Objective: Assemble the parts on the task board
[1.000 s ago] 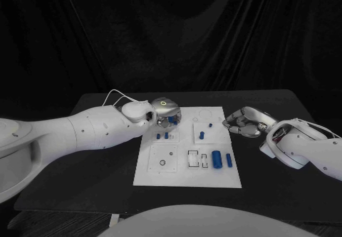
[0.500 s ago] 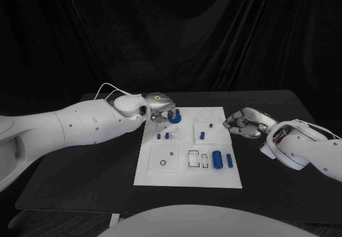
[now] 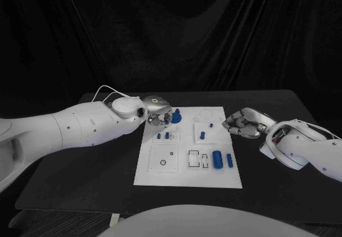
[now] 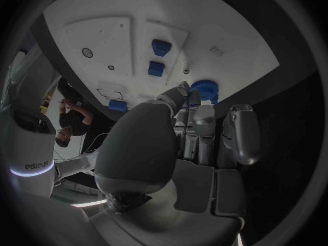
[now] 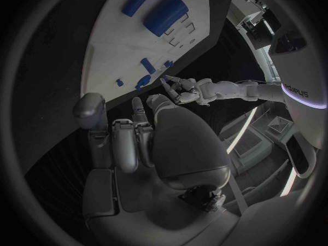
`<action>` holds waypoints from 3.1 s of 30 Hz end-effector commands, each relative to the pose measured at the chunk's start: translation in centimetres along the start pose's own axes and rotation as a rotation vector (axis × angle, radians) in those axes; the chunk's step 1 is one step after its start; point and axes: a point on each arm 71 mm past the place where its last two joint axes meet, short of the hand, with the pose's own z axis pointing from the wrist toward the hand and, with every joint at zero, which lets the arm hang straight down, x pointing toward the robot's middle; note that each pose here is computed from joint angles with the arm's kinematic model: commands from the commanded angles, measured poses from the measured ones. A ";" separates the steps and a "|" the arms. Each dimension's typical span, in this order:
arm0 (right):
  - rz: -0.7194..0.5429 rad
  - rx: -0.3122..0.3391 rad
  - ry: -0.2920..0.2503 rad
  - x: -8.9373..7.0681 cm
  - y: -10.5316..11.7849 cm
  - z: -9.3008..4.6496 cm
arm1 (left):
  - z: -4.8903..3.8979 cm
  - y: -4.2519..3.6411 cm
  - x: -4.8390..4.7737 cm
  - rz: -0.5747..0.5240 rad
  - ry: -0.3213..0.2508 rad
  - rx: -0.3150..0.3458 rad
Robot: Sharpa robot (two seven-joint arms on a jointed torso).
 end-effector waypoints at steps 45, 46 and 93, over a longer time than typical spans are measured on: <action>-0.001 0.018 0.010 0.2 -0.2 -0.2 | 0.60 0.11 1.76 -0.012 0.060 -0.037; -0.001 0.018 0.010 0.2 -0.2 -0.2 | 0.58 0.12 1.77 -0.013 0.060 -0.038; 0.000 0.029 0.020 0.3 -0.4 -0.2 | 0.88 -0.17 2.65 -0.022 0.098 -0.051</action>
